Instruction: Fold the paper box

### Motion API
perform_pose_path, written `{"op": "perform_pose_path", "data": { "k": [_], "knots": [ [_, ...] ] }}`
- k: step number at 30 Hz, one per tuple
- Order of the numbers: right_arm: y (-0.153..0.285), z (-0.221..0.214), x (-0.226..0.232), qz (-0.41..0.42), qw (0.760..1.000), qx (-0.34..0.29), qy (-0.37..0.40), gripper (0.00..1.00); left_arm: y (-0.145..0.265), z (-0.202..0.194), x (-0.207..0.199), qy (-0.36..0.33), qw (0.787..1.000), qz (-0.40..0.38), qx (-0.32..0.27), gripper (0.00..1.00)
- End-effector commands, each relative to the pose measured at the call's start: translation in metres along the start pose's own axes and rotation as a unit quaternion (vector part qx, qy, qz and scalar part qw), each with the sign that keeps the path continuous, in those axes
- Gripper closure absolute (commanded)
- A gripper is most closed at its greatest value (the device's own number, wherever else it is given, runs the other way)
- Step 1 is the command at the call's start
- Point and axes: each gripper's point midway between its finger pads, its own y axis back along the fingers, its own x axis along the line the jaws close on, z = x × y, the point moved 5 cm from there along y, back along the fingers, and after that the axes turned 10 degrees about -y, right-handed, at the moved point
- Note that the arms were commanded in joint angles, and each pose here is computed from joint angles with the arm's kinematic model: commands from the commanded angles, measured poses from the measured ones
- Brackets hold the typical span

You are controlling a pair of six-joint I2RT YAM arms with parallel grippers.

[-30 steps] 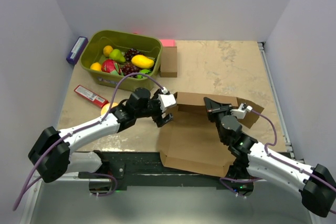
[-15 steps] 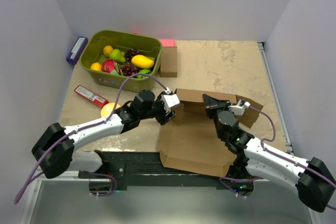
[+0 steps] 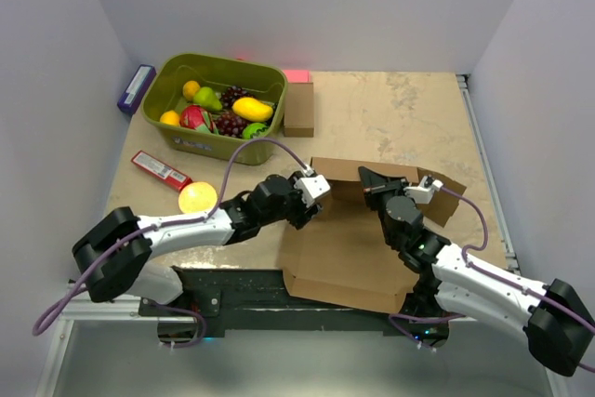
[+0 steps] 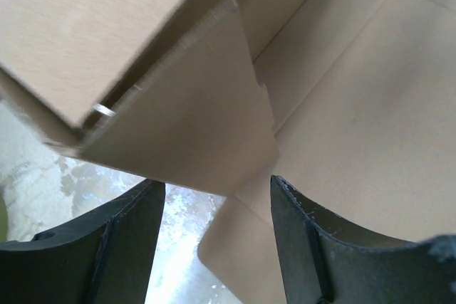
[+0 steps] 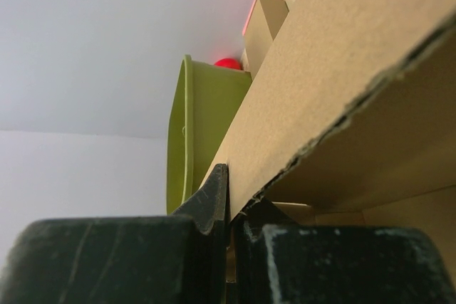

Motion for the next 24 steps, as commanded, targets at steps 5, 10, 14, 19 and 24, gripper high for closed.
{"op": "perform_pose_path", "data": {
  "k": [5, 10, 14, 19, 24],
  "knots": [
    [0.003, -0.004, -0.021, -0.052, 0.995, 0.021, 0.077, 1.00, -0.013, 0.006, 0.009, 0.017, 0.997, 0.074, 0.008, 0.37],
    [0.004, -0.008, -0.019, -0.049, 0.996, 0.034, 0.069, 1.00, -0.017, 0.008, 0.010, 0.005, 0.997, 0.073, 0.000, 0.38],
    [0.004, -0.010, -0.013, -0.046, 0.996, 0.042, 0.065, 1.00, -0.024, 0.010, 0.007, -0.003, 0.998, 0.064, -0.007, 0.38],
    [0.005, -0.010, -0.015, -0.050, 0.996, 0.041, 0.059, 1.00, -0.031, 0.013, 0.008, 0.004, 0.997, 0.075, -0.004, 0.43],
    [0.005, -0.011, -0.017, -0.053, 0.996, 0.043, 0.060, 1.00, -0.032, 0.012, 0.014, 0.020, 0.993, 0.113, 0.001, 0.45]
  ]
}}
